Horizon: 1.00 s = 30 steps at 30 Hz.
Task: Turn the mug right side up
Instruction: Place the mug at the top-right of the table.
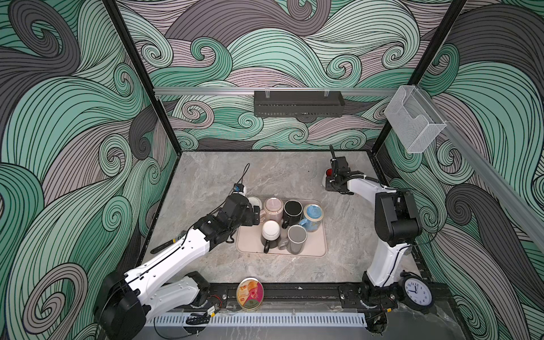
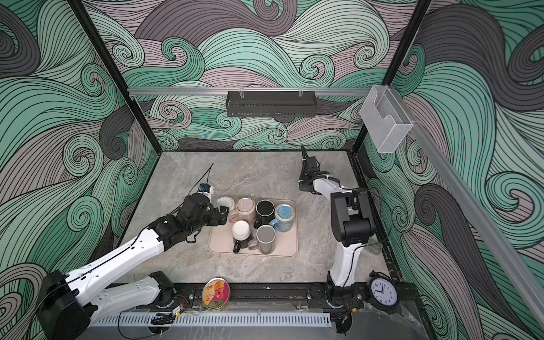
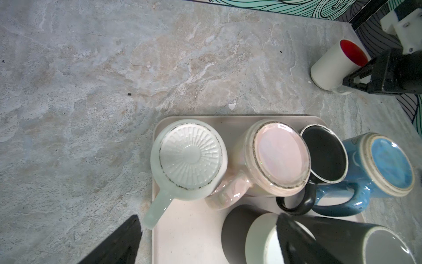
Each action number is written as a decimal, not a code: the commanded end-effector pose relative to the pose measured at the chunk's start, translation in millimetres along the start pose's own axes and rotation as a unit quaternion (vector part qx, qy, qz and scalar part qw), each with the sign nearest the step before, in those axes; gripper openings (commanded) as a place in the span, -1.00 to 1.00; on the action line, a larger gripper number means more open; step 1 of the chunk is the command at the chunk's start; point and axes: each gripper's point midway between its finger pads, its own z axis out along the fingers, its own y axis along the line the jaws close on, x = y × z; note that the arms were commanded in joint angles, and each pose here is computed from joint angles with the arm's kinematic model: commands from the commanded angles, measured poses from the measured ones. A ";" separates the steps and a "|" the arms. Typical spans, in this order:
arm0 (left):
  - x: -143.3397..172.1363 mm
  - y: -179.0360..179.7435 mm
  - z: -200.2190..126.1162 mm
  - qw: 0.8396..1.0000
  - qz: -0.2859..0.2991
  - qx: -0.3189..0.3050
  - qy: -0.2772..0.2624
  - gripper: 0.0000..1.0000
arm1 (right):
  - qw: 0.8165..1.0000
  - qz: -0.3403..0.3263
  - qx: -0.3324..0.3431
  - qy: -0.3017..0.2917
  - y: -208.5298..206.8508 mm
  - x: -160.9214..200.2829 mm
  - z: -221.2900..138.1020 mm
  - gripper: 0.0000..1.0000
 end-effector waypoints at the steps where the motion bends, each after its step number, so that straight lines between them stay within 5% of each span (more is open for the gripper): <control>1: 0.3 -4.9 2.8 1.000 -0.010 0.009 0.005 0.87 | 1.000 0.004 -0.001 -0.023 -0.7 -16.1 -6.4 -1.00; 17: 4.1 -4.2 4.7 1.000 -0.009 0.007 0.013 0.88 | 1.000 0.002 0.016 0.021 -6.2 19.6 -13.5 -1.00; 30: 7.2 2.2 3.9 1.000 -0.006 -0.009 0.018 0.89 | 0.999 0.009 0.015 0.031 -7.2 26.8 -16.6 -0.50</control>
